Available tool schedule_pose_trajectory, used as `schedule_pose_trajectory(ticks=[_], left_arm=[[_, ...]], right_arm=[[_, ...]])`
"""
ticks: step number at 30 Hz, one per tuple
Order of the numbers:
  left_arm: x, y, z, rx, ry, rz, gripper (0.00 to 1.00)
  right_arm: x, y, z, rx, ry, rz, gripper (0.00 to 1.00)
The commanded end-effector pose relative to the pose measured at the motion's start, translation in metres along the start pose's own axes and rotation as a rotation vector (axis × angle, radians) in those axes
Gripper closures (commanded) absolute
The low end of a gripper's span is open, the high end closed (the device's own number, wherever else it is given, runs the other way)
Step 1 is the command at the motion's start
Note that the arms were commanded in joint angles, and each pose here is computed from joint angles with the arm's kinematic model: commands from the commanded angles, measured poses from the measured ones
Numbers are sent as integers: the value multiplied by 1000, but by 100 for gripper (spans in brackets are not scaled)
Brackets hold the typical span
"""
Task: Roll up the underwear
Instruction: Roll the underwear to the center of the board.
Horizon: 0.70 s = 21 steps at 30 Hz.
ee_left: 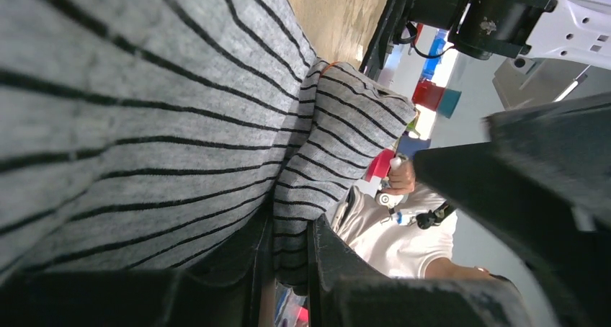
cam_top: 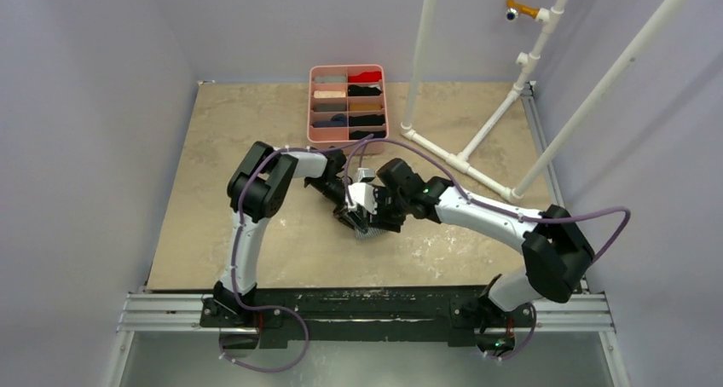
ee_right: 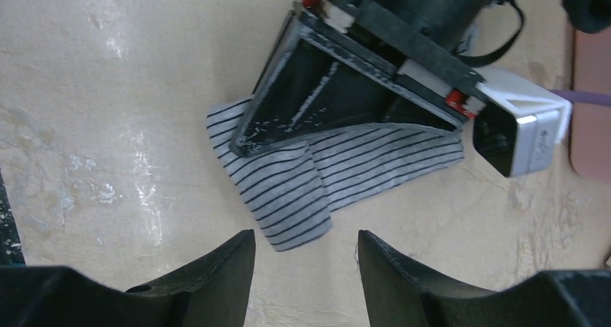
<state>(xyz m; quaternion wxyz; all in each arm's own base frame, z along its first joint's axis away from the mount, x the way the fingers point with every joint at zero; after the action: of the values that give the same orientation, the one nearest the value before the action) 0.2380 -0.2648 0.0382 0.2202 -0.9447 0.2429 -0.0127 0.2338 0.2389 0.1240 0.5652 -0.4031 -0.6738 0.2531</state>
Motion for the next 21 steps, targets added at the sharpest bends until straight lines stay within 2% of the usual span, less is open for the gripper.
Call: schedule_pose_trajectory(ticks=[1,8,21], left_arm=[[-2,2,35,123,-45,18,100],[-2,3,36,113,-59,28,100],[-4,3,36,104,-66,36,100]], right_arm=[[-2,13,6,-43,-134,77,46],[-7,37,23,-27,-246,143,46],[-14,57,20,-51,-309,181,48]])
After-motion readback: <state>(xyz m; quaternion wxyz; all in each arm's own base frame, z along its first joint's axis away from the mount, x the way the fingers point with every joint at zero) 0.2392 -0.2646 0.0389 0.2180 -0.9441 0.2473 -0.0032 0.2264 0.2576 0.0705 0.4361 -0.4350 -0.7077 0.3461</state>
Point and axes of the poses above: each gripper's point midway between its finger pads, its own y axis out along the fingers, its own z axis along the line the jaws close on, x = y × z, the point moved 4 cm from there along -y, back along the fingers, and after that the axes turned 1 degree about -y, right-handed, at the moved point
